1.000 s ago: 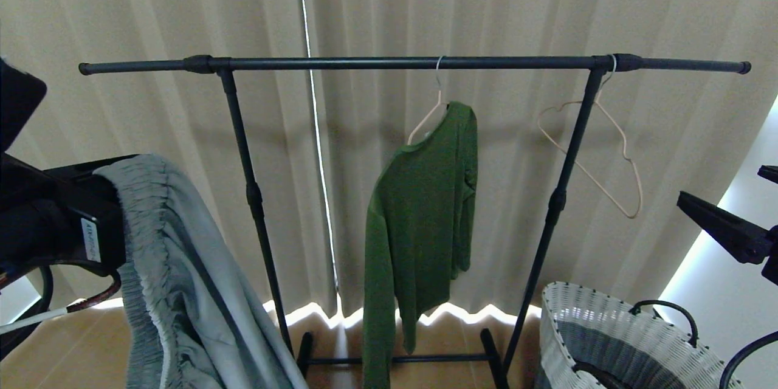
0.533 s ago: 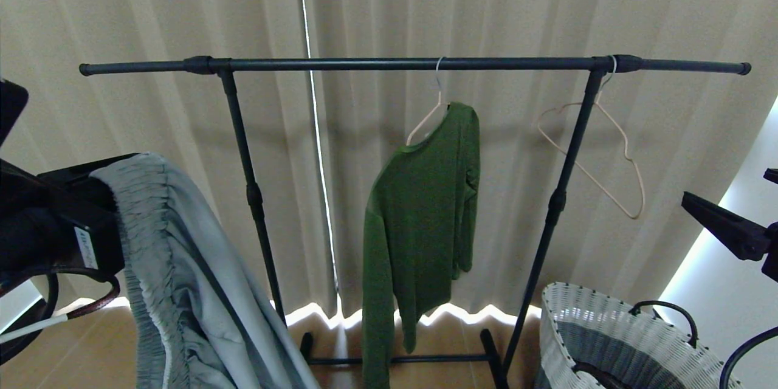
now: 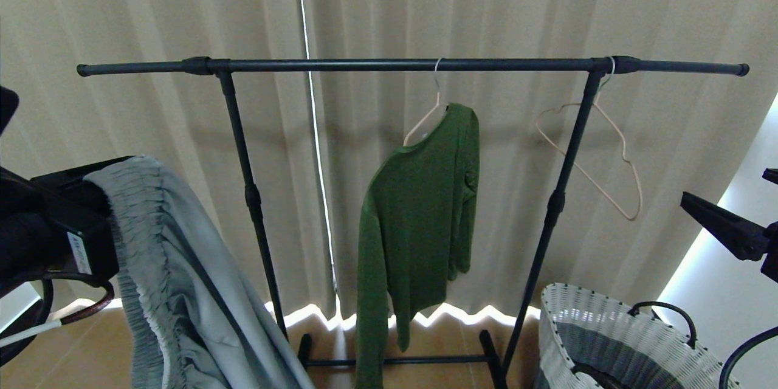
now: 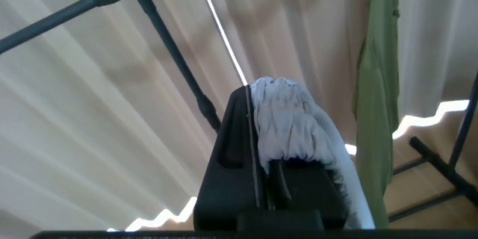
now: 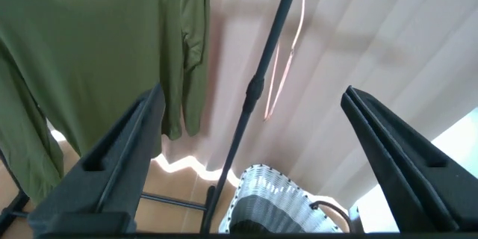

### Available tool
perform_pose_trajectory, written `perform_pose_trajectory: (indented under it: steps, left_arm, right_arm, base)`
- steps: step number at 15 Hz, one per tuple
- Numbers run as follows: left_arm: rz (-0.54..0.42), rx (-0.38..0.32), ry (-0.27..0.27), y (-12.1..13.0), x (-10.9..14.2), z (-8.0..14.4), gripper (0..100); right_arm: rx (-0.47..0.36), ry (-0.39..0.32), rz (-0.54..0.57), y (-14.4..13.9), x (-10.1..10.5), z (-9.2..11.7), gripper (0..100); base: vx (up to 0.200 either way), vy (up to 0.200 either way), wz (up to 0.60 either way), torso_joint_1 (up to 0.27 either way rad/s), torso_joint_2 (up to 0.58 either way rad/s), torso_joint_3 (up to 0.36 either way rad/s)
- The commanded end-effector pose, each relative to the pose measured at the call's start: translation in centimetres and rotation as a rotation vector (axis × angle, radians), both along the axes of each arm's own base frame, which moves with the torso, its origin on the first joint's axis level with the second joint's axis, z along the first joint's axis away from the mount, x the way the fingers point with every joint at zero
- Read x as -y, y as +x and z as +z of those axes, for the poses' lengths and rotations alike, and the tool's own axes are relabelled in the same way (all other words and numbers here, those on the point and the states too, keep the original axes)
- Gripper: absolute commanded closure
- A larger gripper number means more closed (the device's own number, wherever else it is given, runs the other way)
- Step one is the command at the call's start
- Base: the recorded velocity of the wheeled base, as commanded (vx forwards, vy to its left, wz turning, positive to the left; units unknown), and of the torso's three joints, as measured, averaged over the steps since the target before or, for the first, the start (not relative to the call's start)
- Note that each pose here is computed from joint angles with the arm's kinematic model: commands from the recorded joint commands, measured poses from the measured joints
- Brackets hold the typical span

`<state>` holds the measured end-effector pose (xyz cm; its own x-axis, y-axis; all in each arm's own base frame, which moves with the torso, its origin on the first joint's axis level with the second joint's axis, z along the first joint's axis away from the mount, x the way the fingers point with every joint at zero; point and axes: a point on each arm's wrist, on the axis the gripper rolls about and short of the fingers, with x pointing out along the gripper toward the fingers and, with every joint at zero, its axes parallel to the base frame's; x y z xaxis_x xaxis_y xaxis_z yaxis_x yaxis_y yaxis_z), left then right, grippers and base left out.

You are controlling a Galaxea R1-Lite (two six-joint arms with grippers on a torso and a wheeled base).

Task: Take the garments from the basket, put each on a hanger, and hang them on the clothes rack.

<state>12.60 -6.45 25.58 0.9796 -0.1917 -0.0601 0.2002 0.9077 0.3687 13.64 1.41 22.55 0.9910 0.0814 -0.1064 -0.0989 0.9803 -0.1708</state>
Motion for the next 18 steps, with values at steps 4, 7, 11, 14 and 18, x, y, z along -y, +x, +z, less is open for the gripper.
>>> perform_pose_trajectory:
  steps: [4,7,11,14,18]
  left_arm:
    - [0.0,0.003,0.002,0.0,0.0,0.0,100]
    - [-0.001,0.001,0.004,0.0,0.0,0.0,100]
    - [0.002,-0.01,0.004,0.1,0.1,-0.2,100]
    - [0.002,-0.013,0.006,0.2,0.1,-0.2,100]
    - [0.001,-0.032,0.016,0.4,0.2,-0.7,100]
  right_arm:
    - [0.001,0.0,-0.022,0.0,0.3,0.0,0]
    - [0.002,0.0,-0.039,0.0,0.5,0.0,0]
    - [0.005,0.0,-0.056,0.2,0.8,0.6,0]
    - [-0.027,-0.002,-0.056,0.1,0.8,1.3,0]
    - [-0.071,-0.006,-0.054,0.4,0.7,1.3,0]
  base:
    - [0.0,-0.1,0.0,0.005,0.0,0.002]
    - [0.0,0.0,0.0,0.0,0.0,0.0]
    - [0.0,0.0,0.0,0.0,0.0,0.0]
    - [0.133,0.0,0.0,0.003,0.0,0.002]
    - [0.2,0.0,0.0,-0.002,0.0,0.005]
